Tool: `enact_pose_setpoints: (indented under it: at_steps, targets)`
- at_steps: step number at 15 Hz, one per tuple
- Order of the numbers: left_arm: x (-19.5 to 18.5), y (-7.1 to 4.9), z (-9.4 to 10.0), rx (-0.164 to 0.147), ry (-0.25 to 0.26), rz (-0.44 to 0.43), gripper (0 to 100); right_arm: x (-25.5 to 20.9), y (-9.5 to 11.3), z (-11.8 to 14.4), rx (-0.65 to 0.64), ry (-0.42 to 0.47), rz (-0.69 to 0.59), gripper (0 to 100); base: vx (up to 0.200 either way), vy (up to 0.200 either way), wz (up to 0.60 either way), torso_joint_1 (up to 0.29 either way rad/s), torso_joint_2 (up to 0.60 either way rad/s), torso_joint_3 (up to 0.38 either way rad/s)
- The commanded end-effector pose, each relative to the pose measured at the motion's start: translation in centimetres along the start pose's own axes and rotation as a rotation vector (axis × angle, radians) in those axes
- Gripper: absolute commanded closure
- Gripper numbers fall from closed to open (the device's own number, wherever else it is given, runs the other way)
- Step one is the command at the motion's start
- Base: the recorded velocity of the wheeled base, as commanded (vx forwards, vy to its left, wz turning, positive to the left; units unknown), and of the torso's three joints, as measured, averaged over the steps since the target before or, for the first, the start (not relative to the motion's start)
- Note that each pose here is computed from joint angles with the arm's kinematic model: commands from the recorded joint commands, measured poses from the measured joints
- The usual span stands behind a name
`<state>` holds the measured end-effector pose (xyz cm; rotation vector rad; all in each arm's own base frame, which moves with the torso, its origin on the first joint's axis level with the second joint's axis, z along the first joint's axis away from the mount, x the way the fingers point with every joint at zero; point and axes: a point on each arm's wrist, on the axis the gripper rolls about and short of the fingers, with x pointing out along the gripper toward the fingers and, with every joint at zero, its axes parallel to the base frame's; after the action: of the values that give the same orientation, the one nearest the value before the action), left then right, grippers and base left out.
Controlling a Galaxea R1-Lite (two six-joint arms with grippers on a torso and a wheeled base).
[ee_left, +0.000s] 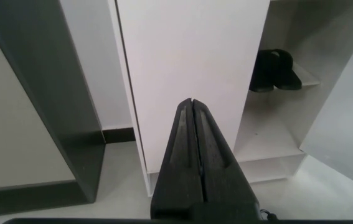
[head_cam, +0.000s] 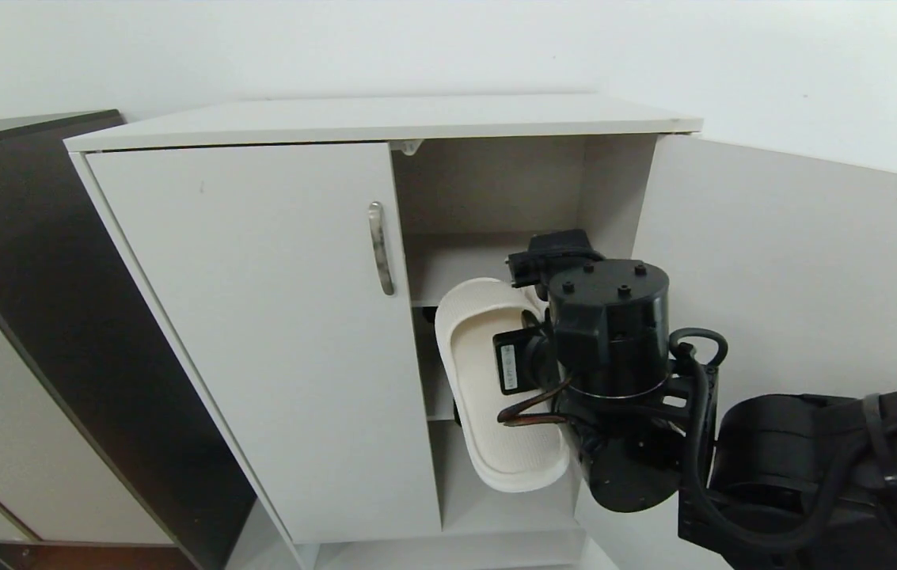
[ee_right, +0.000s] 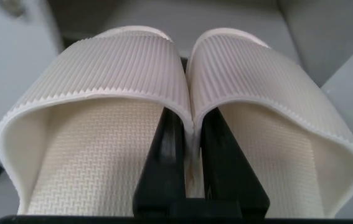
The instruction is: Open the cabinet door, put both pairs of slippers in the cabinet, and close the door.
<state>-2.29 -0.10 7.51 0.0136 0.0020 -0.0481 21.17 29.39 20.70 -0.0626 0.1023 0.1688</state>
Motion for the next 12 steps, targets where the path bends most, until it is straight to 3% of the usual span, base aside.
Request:
enact_pose_setpoints:
  at_steps: [1, 10, 12]
  targets:
    - [0.0, 0.0, 0.0, 0.000, 0.001, 0.001, 100, 0.3, 0.1, 0.8, 0.000, 0.011, -0.018, 100, 0.000, 0.000, 0.00, 0.000, 0.00, 0.000]
    - [0.0, 0.0, 0.0, 0.002, 0.001, 0.001, 100, 1.3, 1.1, 0.6, 0.052, 0.050, -0.037, 100, 0.000, 0.000, 0.00, 0.000, 0.00, 0.000]
    - [0.0, 0.0, 0.0, 0.003, 0.001, -0.001, 100, 1.3, 1.2, 0.6, 0.051, 0.050, -0.037, 100, 0.200, 0.000, 0.00, 0.005, 0.00, 0.002]
